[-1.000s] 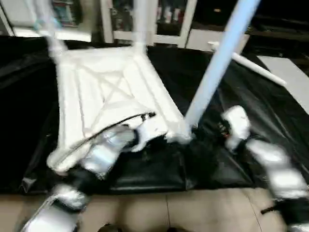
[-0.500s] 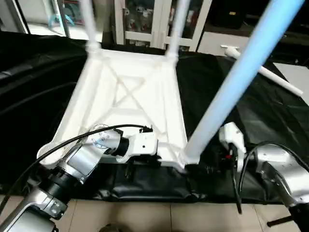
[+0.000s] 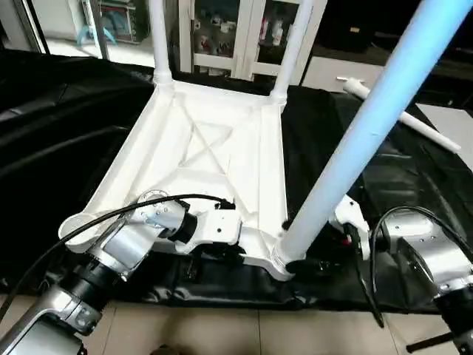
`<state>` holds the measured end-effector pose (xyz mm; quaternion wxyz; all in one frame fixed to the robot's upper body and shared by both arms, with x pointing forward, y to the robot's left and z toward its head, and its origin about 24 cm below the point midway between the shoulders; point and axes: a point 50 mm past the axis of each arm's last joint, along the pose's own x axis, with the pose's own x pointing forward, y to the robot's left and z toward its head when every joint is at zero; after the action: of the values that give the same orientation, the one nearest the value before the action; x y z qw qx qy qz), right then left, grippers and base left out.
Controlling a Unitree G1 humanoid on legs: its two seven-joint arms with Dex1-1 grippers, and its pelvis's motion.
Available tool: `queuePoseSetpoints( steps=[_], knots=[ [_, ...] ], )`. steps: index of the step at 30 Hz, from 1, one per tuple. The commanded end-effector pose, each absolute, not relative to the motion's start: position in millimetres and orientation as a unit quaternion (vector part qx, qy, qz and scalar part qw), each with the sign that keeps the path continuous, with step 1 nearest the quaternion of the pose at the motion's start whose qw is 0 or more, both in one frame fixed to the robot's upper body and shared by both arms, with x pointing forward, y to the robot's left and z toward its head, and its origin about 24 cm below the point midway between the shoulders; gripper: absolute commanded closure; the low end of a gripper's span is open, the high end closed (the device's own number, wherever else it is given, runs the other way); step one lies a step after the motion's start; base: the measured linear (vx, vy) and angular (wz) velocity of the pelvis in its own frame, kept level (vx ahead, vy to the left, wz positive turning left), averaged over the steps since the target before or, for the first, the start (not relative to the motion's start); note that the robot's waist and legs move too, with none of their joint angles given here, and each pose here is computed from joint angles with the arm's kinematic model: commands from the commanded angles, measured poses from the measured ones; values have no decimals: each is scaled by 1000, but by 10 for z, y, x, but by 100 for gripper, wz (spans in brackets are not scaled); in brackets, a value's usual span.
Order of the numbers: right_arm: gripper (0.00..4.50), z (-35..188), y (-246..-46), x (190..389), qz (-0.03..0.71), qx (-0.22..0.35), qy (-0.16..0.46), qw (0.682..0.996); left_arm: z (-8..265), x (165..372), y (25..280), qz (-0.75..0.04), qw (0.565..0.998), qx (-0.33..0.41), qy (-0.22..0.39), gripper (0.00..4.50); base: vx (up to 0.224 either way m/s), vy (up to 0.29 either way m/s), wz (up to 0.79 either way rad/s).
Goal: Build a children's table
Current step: Rotate leg to tighten
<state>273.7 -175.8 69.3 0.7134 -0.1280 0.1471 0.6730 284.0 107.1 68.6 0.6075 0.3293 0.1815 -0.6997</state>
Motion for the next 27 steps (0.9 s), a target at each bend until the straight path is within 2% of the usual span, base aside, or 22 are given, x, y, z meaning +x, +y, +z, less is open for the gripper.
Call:
queuePoseSetpoints(
  steps=[1,5,9,10,12,13,22,27],
  knots=[
    [79,685,-1774,2739,679,-135,153,705,365,2674,1105,-721,551,334,256,450,0,0,0],
    [120,661,-1751,2735,685,-136,156,699,368,2684,1111,-720,551,336,257,450,0,0,0],
    [141,648,-1745,2735,690,-135,158,693,368,2691,1114,-719,551,336,258,450,0,0,0],
    [159,644,-1746,2737,691,-135,159,692,367,2693,1116,-719,551,336,258,450,0,0,0],
    [164,636,-1748,2734,695,-136,160,688,366,2696,1120,-718,551,337,259,450,0,0,0],
    [194,631,-1748,2734,695,-136,161,687,364,2696,1121,-718,550,338,260,450,0,0,0],
    [231,578,-1748,2731,697,-144,169,682,356,2687,1122,-720,547,337,264,450,0,0,0],
    [241,521,-1758,2723,686,-135,174,693,354,2698,1123,-716,550,339,265,450,0,0,0]
  ],
)
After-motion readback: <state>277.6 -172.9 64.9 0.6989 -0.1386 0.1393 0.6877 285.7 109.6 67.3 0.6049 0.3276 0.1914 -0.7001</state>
